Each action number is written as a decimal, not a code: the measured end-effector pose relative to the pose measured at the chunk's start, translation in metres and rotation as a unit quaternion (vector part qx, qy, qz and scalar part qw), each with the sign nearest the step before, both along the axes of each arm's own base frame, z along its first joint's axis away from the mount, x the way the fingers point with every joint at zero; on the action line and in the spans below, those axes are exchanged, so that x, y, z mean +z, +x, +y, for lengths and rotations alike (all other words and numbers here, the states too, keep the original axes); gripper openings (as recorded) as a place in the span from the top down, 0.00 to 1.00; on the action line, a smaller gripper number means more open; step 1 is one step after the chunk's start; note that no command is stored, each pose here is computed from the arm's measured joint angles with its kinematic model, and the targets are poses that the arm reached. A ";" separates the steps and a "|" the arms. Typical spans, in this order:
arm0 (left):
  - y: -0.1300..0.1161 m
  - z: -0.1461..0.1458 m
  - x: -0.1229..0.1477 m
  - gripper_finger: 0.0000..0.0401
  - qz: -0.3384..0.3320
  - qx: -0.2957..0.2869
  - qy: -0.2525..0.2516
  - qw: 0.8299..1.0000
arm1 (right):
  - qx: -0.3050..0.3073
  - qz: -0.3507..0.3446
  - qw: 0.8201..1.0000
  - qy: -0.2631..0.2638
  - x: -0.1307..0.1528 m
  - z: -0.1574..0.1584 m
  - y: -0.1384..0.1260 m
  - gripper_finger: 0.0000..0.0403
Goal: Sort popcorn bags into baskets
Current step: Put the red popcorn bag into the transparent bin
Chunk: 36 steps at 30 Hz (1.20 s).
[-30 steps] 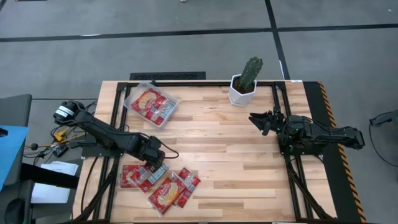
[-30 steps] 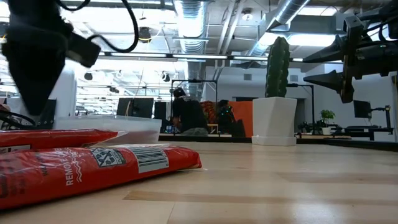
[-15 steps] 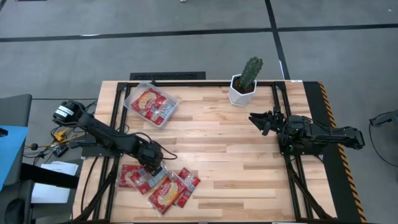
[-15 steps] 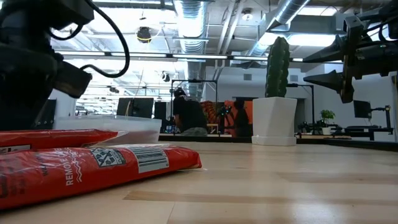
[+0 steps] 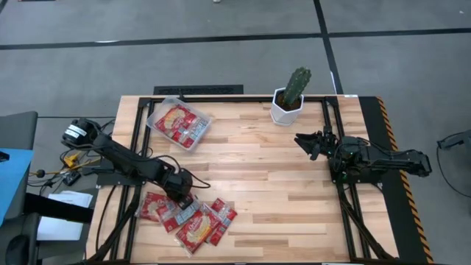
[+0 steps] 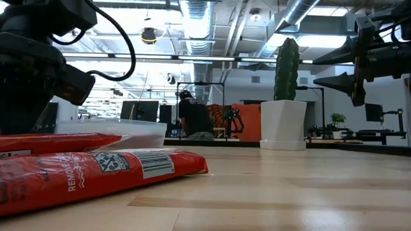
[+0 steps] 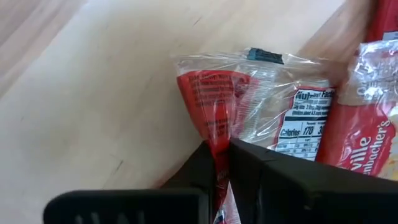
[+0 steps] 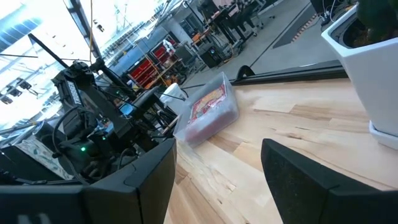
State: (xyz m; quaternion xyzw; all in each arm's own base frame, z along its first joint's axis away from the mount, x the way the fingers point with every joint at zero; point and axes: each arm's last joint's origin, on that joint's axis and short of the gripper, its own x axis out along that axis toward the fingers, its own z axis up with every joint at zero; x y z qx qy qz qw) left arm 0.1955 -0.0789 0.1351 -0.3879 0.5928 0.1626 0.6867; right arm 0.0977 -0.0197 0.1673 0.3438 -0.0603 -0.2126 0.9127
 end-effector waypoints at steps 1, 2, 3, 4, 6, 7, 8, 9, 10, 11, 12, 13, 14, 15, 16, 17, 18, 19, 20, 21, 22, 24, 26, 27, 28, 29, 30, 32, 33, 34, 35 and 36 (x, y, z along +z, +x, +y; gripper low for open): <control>0.002 0.001 0.001 0.96 -0.001 0.004 -0.001 1.000 | 0.000 0.000 1.000 0.000 0.000 0.000 0.000 0.35; 0.004 0.002 0.003 0.97 -0.003 0.005 -0.001 1.000 | 0.000 0.000 1.000 0.000 0.000 0.000 0.000 0.35; 0.006 0.004 0.005 0.98 -0.005 0.004 0.002 1.000 | 0.000 0.000 1.000 0.000 0.000 0.000 0.000 0.35; 0.010 0.005 0.008 0.98 -0.011 0.004 0.004 1.000 | 0.000 0.000 1.000 0.000 0.000 0.000 0.000 0.35; 0.016 0.009 0.016 0.98 -0.021 0.005 0.009 1.000 | 0.000 0.000 1.000 0.000 0.000 0.000 0.000 0.35; 0.018 0.011 0.019 0.98 -0.021 0.004 0.012 1.000 | 0.000 0.000 1.000 0.000 0.000 0.000 0.000 0.35; 0.021 0.014 0.023 0.98 -0.023 0.004 0.014 1.000 | 0.000 0.000 1.000 0.000 0.000 0.000 0.000 0.35; 0.025 0.016 0.028 0.99 -0.028 0.005 0.015 0.999 | 0.000 0.000 1.000 0.000 0.000 0.000 0.000 0.35; 0.029 0.018 0.033 0.99 -0.032 0.005 0.017 0.999 | 0.000 0.000 1.000 0.000 0.000 0.000 0.000 0.35; 0.032 0.021 0.038 0.99 -0.036 0.006 0.019 0.999 | 0.000 0.000 1.000 0.000 0.000 0.000 0.000 0.35; 0.035 0.024 0.043 0.99 -0.039 0.006 0.021 0.999 | 0.000 0.000 1.000 0.000 0.000 0.000 0.000 0.35; 0.038 0.027 0.049 0.99 -0.043 0.004 0.024 0.999 | 0.000 0.000 1.000 0.000 0.000 0.000 0.000 0.35; 0.042 0.030 0.054 1.00 -0.050 0.003 0.026 0.998 | 0.000 0.000 1.000 0.000 0.000 0.000 0.000 0.35; 0.046 0.033 0.061 1.00 -0.058 0.002 0.029 0.998 | 0.000 0.000 1.000 0.000 0.000 0.000 0.000 0.35; 0.049 0.036 0.067 1.00 -0.065 -0.001 0.032 0.997 | 0.000 0.000 1.000 0.000 0.000 0.000 0.000 0.35; 0.052 0.040 0.072 1.00 -0.071 -0.001 0.035 0.997 | 0.000 0.000 1.000 0.000 0.000 0.000 0.000 0.35; 0.054 0.044 0.077 1.00 -0.076 -0.001 0.039 0.996 | 0.000 0.000 1.000 0.000 0.000 0.000 0.000 0.35; 0.057 0.049 0.083 1.00 -0.082 0.000 0.043 0.996 | 0.000 0.000 1.000 0.000 0.000 0.000 0.000 0.35; 0.060 0.053 0.090 1.00 -0.090 0.001 0.049 0.995 | 0.000 0.000 1.000 0.000 0.000 0.000 0.000 0.35; 0.063 0.058 0.097 1.00 -0.100 0.003 0.058 0.993 | 0.000 0.000 1.000 0.000 0.000 0.000 0.000 0.35; 0.066 0.063 0.104 1.00 -0.107 0.004 0.067 0.992 | 0.000 0.000 1.000 0.000 0.000 0.000 0.000 0.35; 0.068 0.075 0.117 1.00 -0.112 0.002 0.088 0.990 | 0.000 0.001 1.000 0.000 0.000 0.000 0.000 0.35; 0.070 0.090 0.132 1.00 -0.119 0.003 0.111 0.987 | 0.000 0.000 1.000 -0.001 0.000 0.000 0.000 0.35; 0.070 0.098 0.139 1.00 -0.120 0.005 0.124 0.985 | 0.000 0.001 1.000 -0.001 0.000 0.000 0.000 0.35; 0.068 0.107 0.145 1.00 -0.116 0.010 0.137 0.984 | 0.000 0.001 1.000 -0.001 0.000 0.000 0.000 0.35; 0.066 0.116 0.151 1.00 -0.108 0.015 0.149 0.983 | 0.000 0.001 1.000 -0.001 0.000 0.000 0.000 0.35; 0.063 0.126 0.156 1.00 -0.102 0.021 0.160 0.982 | 0.000 0.001 1.000 -0.002 0.000 0.000 0.000 0.35; 0.059 0.147 0.165 1.00 -0.097 0.032 0.186 0.977 | 0.000 0.001 1.000 -0.002 0.000 0.000 0.000 0.35; 0.056 0.157 0.169 1.00 -0.098 0.039 0.196 0.975 | 0.000 0.001 1.000 -0.002 0.000 0.000 0.000 0.35; 0.052 0.168 0.170 1.00 -0.096 0.045 0.206 0.973 | 0.000 0.001 1.000 -0.002 0.000 0.000 0.000 0.35; 0.048 0.179 0.171 1.00 -0.092 0.053 0.213 0.971 | 0.000 0.001 1.000 -0.001 0.000 0.000 0.000 0.35; 0.043 0.189 0.171 1.00 -0.085 0.060 0.220 0.970 | 0.000 0.000 1.000 0.000 0.000 0.000 0.000 0.35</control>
